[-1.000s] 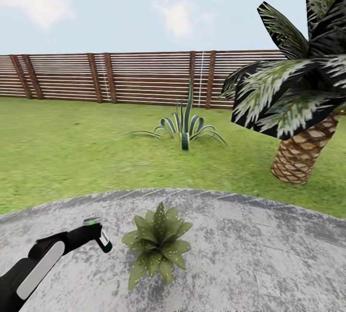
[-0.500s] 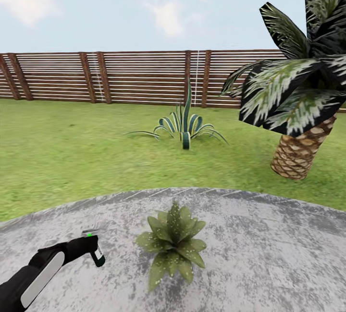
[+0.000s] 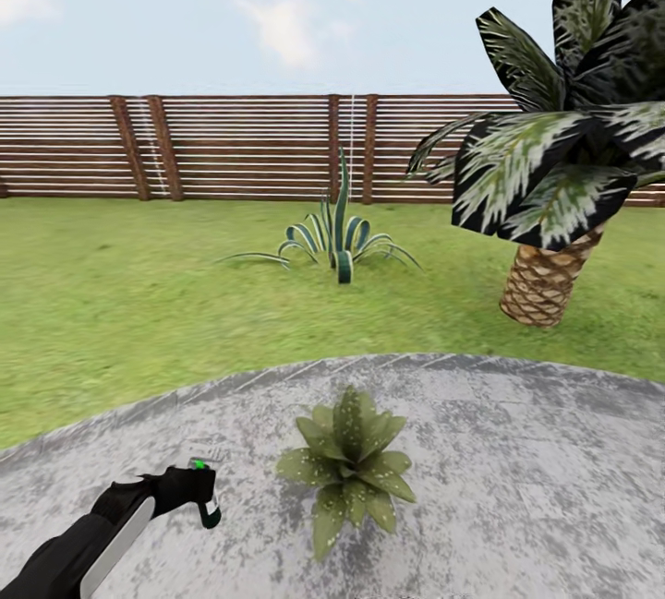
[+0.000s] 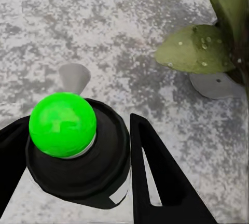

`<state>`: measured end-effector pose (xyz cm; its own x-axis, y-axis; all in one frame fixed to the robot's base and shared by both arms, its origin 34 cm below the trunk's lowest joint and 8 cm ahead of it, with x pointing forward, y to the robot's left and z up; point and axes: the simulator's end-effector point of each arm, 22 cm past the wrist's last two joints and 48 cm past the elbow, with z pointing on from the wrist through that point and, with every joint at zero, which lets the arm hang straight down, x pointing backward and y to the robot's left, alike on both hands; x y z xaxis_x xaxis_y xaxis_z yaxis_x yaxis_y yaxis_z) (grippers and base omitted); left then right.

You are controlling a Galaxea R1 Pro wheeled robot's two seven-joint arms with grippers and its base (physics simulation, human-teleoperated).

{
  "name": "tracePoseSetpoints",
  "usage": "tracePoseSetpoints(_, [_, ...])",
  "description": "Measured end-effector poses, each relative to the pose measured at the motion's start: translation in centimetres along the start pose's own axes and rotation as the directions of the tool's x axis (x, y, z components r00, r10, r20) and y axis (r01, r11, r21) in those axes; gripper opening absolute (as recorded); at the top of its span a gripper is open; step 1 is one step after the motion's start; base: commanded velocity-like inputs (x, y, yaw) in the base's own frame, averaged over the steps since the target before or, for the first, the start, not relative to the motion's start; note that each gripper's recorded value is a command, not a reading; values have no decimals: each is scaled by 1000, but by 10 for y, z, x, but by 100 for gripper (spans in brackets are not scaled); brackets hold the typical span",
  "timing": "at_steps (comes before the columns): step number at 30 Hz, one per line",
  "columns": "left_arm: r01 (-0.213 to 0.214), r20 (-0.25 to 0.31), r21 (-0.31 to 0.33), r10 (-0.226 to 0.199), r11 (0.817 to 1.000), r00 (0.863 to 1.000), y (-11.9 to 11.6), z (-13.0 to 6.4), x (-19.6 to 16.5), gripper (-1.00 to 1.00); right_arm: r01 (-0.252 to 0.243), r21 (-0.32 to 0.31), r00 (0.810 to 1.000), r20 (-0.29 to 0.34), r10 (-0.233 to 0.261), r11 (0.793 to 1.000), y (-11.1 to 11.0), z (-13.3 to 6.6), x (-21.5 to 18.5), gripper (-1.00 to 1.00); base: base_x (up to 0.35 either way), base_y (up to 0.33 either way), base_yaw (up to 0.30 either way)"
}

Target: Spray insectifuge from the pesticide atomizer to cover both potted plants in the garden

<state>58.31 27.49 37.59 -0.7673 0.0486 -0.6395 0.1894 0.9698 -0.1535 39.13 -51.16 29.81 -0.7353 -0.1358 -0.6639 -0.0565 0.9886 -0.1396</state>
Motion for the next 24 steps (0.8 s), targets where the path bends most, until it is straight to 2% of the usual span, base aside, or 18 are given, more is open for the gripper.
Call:
tracePoseSetpoints(5, [-1, -9, 4, 1, 1000, 1000, 0, 2, 4, -100, -4, 5, 1000, -1, 4, 1000, -2, 0, 1, 100, 37, 241, -268])
tracePoseSetpoints(9, [-41, -15, -27, 41, 999, 999, 7, 3, 5, -100, -10, 12, 1000, -1, 10, 1000, -5, -1, 1, 100, 15, 41, -268])
tracePoseSetpoints(14, [-50, -18, -30, 49, 998, 999, 8, 3, 6, -100, -12, 13, 1000, -5, 12, 1000, -5, 0, 3, 100, 3, 90, -268])
tracePoseSetpoints(24, [-45, -38, 8, 45, 999, 998, 1, 4, 11, -100, -12, 12, 1000, -8, 12, 1000, -4, 0, 4, 100, 0, 322, -272])
